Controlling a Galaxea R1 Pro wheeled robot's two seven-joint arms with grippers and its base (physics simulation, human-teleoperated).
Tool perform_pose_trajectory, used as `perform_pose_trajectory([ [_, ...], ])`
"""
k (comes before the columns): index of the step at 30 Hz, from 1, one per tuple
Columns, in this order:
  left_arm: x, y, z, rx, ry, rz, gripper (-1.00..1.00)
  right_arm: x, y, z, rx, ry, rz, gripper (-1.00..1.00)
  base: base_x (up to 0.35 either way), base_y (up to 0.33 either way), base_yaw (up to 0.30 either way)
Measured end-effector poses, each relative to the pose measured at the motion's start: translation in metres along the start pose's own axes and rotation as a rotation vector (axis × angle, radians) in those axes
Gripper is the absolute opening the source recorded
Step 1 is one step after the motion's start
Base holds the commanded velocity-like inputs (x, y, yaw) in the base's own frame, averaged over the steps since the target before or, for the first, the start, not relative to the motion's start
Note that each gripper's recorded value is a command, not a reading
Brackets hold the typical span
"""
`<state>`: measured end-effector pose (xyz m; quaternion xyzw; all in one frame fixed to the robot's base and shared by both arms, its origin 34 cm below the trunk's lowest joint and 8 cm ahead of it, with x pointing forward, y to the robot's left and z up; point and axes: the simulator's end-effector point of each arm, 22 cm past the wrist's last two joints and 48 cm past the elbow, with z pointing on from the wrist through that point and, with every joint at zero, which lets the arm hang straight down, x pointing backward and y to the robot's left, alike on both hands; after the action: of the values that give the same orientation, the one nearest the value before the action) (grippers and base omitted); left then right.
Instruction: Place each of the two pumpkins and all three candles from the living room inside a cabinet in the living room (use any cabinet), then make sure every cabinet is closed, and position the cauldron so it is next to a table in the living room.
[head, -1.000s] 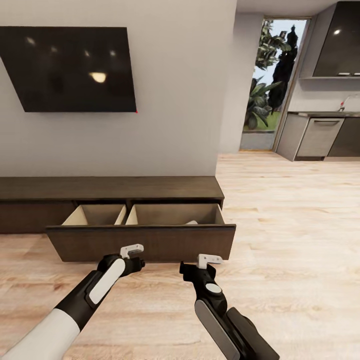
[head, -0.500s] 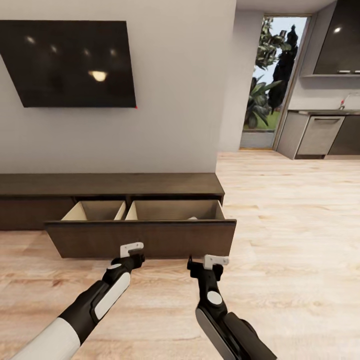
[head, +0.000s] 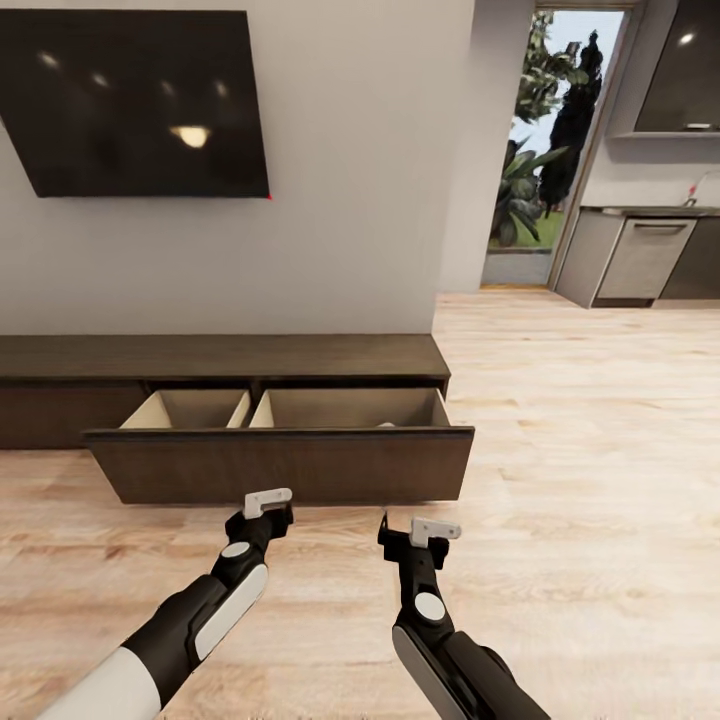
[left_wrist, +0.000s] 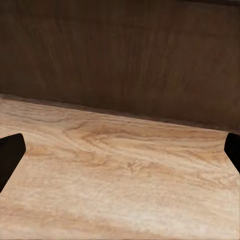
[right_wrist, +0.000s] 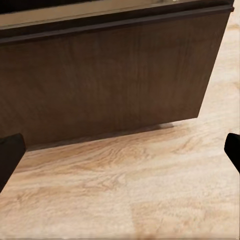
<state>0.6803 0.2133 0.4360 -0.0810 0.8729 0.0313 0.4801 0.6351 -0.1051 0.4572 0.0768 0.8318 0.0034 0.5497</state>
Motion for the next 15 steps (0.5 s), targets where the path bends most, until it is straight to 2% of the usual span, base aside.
perform_pose_trajectory([
  [11,0.027,0.004,0.011,-0.011,0.041,0.006,1.00,0.035,-0.007,0.009,0.015,0.060,-0.020,1.00,0.000,0.000,0.000],
  [15,0.026,0.003,0.011,-0.009,0.038,0.006,1.00,0.035,-0.006,0.009,0.014,0.062,-0.020,1.00,0.000,0.000,0.000],
])
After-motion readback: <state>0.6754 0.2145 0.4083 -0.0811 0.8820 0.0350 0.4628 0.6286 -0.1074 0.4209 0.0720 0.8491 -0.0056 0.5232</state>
